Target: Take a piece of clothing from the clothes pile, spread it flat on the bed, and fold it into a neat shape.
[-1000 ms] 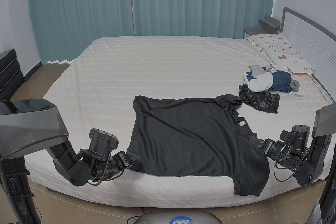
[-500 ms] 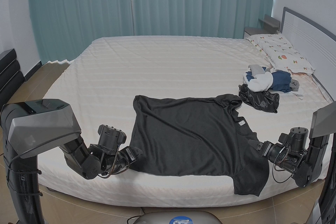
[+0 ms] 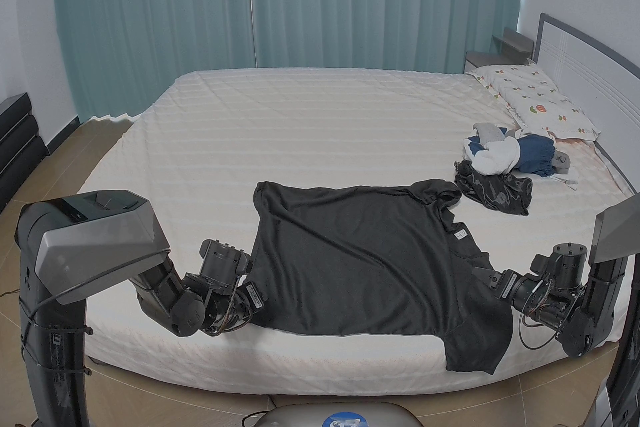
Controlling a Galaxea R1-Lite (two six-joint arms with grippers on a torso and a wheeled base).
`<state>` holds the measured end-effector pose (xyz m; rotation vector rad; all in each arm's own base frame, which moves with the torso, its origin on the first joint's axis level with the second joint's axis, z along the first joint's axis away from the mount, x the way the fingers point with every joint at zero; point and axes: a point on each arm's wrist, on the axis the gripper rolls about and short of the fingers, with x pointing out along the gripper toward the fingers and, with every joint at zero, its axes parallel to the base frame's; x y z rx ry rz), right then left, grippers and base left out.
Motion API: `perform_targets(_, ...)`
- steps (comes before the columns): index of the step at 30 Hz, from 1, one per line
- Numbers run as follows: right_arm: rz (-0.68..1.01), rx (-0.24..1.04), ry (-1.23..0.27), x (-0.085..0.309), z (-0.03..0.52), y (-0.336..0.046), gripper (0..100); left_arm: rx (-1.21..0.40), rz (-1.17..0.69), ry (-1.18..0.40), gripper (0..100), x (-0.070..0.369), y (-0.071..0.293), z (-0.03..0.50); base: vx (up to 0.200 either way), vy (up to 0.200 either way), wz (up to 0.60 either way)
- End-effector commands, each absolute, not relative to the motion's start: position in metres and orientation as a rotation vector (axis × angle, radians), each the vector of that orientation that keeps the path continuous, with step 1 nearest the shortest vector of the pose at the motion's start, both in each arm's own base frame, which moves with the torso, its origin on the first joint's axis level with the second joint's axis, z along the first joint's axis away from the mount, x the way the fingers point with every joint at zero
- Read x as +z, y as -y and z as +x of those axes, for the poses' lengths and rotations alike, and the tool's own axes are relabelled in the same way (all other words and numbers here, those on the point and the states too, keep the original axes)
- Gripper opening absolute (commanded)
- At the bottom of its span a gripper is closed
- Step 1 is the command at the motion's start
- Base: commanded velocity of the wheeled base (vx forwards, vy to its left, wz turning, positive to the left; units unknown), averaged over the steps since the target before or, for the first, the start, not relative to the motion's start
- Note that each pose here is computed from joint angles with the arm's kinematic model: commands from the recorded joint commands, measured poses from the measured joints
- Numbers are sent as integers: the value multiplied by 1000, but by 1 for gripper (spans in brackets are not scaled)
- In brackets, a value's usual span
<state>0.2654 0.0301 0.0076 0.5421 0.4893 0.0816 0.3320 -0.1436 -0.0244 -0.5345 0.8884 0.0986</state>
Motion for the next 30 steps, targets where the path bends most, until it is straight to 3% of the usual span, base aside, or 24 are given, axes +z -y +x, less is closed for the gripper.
perform_targets(1,545,75,-486,7,266,-28,100,111,-524,-897,0,-27,145,334,0,0,0)
perform_targets(17,534,10,-595,-13,251,-1,100,250,-498,-990,0,-3,95,288,0,0,0)
perform_targets(30,495,85,-692,-35,249,-10,100,269,-478,-1041,0,-6,81,266,0,0,0)
